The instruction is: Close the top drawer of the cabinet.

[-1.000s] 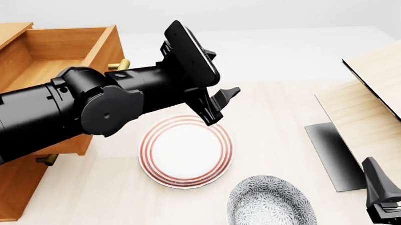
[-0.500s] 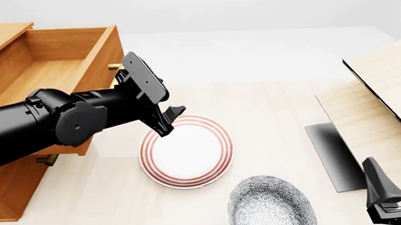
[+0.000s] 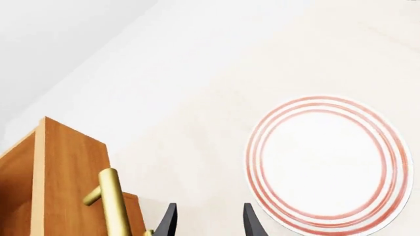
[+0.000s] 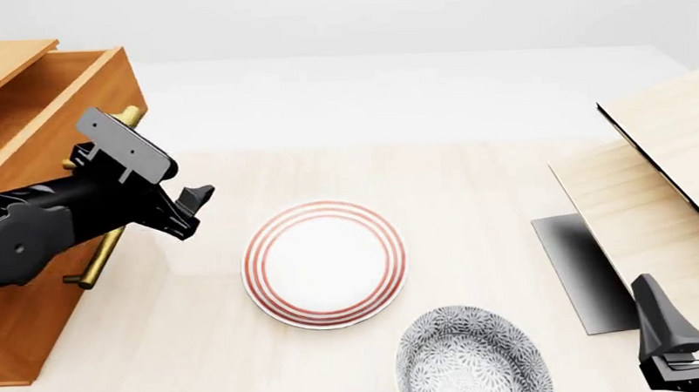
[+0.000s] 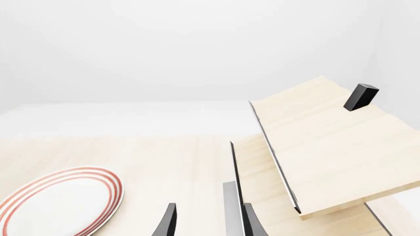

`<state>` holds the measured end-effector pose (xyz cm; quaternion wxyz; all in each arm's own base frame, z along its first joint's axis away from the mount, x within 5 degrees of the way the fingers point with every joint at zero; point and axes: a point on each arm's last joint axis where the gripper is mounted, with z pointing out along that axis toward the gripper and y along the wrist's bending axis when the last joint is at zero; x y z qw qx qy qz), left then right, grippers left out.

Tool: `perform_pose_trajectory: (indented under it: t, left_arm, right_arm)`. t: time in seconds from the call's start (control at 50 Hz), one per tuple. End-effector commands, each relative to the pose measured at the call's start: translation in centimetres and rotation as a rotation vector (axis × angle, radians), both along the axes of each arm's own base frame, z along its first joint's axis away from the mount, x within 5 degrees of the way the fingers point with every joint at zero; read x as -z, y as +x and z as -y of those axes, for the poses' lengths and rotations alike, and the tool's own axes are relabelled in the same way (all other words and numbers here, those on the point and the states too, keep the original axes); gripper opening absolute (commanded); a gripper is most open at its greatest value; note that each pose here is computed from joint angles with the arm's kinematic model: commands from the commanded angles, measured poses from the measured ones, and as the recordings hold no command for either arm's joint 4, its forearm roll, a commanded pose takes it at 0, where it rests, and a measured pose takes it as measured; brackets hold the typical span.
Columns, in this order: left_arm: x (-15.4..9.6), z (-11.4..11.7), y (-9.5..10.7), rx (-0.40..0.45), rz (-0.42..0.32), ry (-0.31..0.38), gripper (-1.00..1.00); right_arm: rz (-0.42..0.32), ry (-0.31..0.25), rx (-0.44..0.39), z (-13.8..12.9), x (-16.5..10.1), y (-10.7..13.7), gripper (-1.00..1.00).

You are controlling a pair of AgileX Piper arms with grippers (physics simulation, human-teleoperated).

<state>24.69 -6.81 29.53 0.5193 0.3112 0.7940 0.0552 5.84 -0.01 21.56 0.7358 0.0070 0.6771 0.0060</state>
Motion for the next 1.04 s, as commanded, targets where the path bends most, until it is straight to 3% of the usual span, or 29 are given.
perform_pose_trajectory:
  t: [0.02, 0.14, 0.6, 0.72, 0.8, 0.82, 0.86, 0.88, 0.9, 0.92, 0.94, 0.96, 0.98, 1.04]
  left_arm:
    - [-1.1, -3.9, -1.1, -0.150, 0.030, -0.017, 1.00]
    - [-0.4, -6.6, -0.6, -0.252, 0.024, 0.013, 1.00]
    - [2.0, -14.2, -0.1, -0.477, -0.010, 0.155, 1.00]
    - [0.7, -15.7, -0.4, -0.549, 0.026, 0.143, 1.00]
    - [-0.1, -14.8, -0.8, -0.522, 0.051, 0.145, 1.00]
    - [-0.5, -14.0, -1.0, -0.499, 0.063, 0.138, 1.00]
    - [-3.2, -10.2, -3.1, -0.394, 0.148, 0.060, 1.00]
    - [-3.2, -10.2, -3.1, -0.394, 0.148, 0.060, 1.00]
    - [-3.9, -6.8, -5.7, -0.248, 0.199, 0.023, 1.00]
    - [-5.1, -6.3, -6.9, -0.245, 0.244, -0.058, 1.00]
    - [-5.3, -5.4, -8.4, -0.193, 0.275, -0.095, 1.00]
    - [-5.0, -4.4, -10.5, -0.112, 0.323, -0.121, 1.00]
    - [-4.8, -4.2, -11.4, -0.090, 0.350, -0.142, 1.00]
    - [-2.7, -3.5, -14.9, 0.011, 0.403, -0.311, 1.00]
  right_arm:
    - [0.000, 0.000, 0.000, 0.0, 0.0, 0.0, 1.00]
    - [0.000, 0.000, 0.000, 0.0, 0.0, 0.0, 1.00]
    - [0.000, 0.000, 0.000, 0.0, 0.0, 0.0, 1.00]
    - [0.000, 0.000, 0.000, 0.0, 0.0, 0.0, 1.00]
    - [0.000, 0.000, 0.000, 0.0, 0.0, 0.0, 1.00]
    - [0.000, 0.000, 0.000, 0.0, 0.0, 0.0, 1.00]
    - [0.000, 0.000, 0.000, 0.0, 0.0, 0.0, 1.00]
    - [0.000, 0.000, 0.000, 0.0, 0.0, 0.0, 1.00]
    - [0.000, 0.000, 0.000, 0.0, 0.0, 0.0, 1.00]
    - [0.000, 0.000, 0.000, 0.0, 0.0, 0.0, 1.00]
    - [0.000, 0.000, 0.000, 0.0, 0.0, 0.0, 1.00]
    - [0.000, 0.000, 0.000, 0.0, 0.0, 0.0, 1.00]
    - [0.000, 0.000, 0.000, 0.0, 0.0, 0.0, 1.00]
    - [0.000, 0.000, 0.000, 0.0, 0.0, 0.0, 1.00]
